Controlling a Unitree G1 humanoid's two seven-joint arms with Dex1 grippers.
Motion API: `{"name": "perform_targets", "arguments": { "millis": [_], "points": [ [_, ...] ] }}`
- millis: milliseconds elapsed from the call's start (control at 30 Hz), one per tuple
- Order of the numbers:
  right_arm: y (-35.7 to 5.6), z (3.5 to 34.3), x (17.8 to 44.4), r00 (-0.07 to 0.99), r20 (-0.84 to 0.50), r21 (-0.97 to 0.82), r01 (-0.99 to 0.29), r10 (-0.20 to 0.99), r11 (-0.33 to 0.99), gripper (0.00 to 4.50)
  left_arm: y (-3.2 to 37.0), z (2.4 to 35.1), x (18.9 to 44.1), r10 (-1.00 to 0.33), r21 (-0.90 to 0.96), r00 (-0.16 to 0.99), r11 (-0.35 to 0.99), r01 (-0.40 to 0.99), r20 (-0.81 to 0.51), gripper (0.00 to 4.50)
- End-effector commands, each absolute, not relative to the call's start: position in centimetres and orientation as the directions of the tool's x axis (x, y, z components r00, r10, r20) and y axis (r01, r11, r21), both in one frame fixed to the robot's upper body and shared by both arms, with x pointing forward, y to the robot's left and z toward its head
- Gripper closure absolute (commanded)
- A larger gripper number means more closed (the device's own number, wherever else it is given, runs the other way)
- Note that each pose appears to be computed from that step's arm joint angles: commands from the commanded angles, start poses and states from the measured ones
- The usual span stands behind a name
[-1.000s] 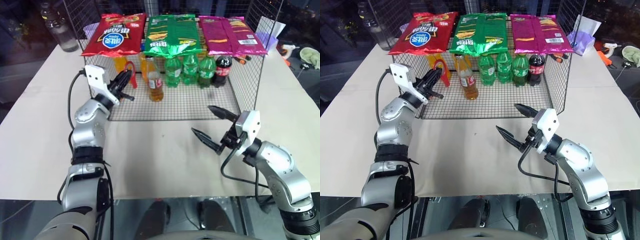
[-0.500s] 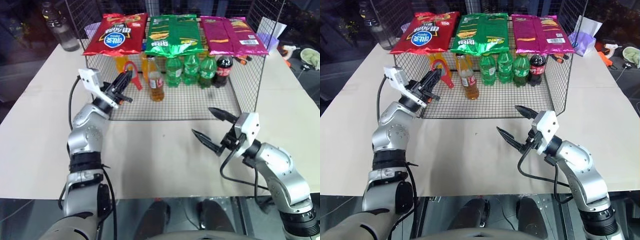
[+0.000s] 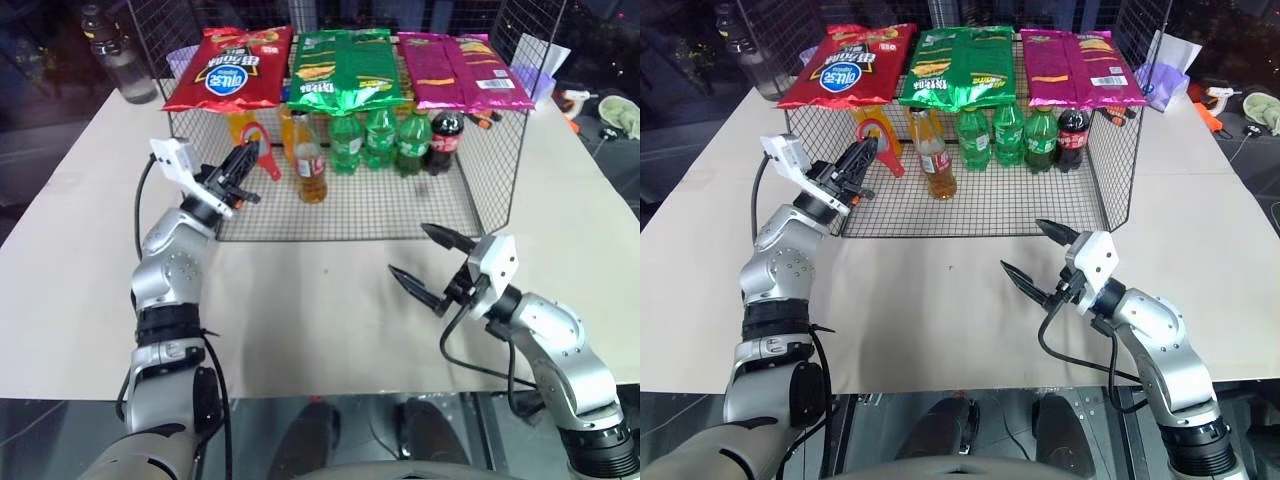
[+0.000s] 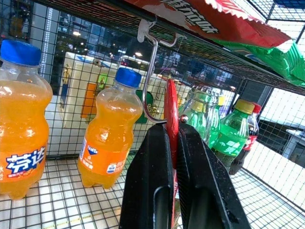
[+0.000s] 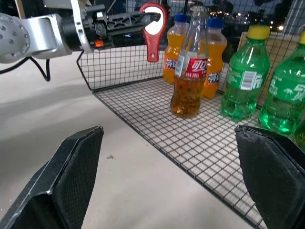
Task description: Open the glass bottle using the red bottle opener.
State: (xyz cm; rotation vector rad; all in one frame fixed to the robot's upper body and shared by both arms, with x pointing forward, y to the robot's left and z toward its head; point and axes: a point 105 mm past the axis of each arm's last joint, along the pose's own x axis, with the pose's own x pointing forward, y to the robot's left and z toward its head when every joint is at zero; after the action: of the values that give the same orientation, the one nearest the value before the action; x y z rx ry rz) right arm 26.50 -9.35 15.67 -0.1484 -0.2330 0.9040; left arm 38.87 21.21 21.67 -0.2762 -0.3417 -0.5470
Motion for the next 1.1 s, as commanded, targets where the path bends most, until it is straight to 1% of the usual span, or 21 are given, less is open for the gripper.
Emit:
{"name": "perform_targets", "arguments": {
  "millis": [33,600,867,1100],
  "points": [
    [-9.3,16.4,26.1,0.584,0.168,-0.258,-0.752,0.795,0.607,0.0,21.5,24.4,38.0,-0.456,-0.144,0.749,0.802,0.58,0.481,4.46],
    [-9.4,15.9,26.1,0.585,0.154,-0.251,-0.756,0.796,0.605,0.0,21.0,24.9,36.1,-0.501,-0.161,0.682,0.731,0.663,0.533,4.46],
    [-9.3,15.7,26.1,0.589,0.149,-0.244,-0.757,0.795,0.606,0.0,21.5,25.2,35.5,-0.48,-0.165,0.677,0.735,0.657,0.557,4.46],
    [-9.3,15.9,26.2,0.591,0.16,-0.242,-0.753,0.791,0.611,0.0,21.3,24.7,35.2,-0.491,-0.17,0.682,0.731,0.661,0.543,4.46]
  ]
}}
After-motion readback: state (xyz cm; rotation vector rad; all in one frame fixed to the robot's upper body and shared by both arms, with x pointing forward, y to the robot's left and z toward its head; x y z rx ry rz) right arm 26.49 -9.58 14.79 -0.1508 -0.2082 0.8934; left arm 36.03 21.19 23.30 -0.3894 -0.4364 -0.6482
